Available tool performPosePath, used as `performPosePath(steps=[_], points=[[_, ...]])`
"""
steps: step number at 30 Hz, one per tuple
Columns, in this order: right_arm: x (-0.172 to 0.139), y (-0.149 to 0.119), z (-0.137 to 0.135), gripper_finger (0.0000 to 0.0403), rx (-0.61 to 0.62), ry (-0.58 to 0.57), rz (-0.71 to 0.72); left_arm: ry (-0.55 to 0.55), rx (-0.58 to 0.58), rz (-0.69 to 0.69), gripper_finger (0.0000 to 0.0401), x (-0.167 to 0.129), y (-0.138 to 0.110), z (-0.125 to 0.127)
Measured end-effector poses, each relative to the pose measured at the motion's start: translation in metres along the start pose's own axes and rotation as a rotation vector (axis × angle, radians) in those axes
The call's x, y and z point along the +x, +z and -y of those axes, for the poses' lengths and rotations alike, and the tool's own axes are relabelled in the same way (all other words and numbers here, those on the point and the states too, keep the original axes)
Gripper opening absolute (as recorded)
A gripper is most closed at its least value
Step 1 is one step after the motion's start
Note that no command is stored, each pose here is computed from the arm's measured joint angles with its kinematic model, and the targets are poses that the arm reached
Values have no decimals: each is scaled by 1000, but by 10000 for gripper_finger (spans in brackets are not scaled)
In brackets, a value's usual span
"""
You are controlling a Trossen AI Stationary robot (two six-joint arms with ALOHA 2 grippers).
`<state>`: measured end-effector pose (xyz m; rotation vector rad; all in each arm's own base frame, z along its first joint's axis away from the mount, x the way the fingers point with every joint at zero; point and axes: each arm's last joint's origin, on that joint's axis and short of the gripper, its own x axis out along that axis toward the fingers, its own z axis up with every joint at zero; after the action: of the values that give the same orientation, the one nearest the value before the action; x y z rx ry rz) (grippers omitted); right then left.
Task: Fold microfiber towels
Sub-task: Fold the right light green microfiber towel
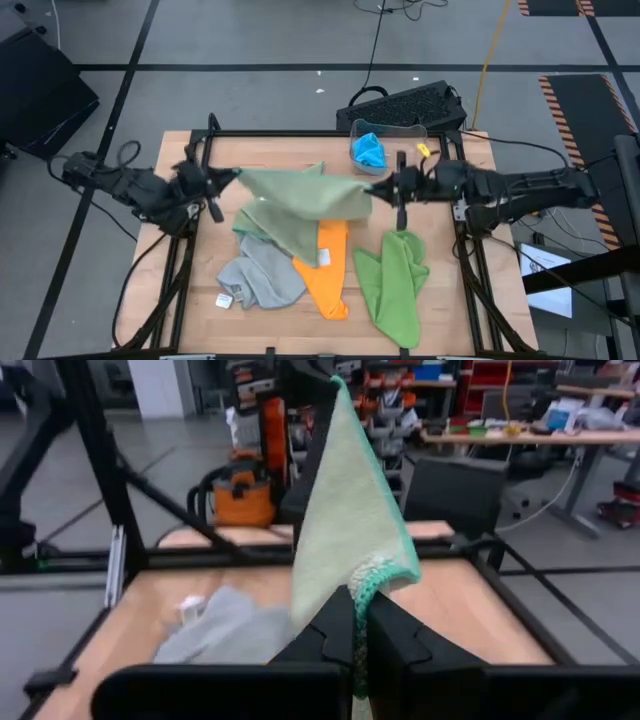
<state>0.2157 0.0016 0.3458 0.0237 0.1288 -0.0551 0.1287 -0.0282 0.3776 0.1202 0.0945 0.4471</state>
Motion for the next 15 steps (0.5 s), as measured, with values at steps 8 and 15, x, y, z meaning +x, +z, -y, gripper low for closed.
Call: performPosePath(steps=[8, 15], points=[[-2, 10, 0, 2, 59, 108, -36, -365, -79, -17, 7, 0, -3, -3], [-1, -25, -32, 2, 140, 242, -184, -579, -223, -395, 7, -4, -42, 22]])
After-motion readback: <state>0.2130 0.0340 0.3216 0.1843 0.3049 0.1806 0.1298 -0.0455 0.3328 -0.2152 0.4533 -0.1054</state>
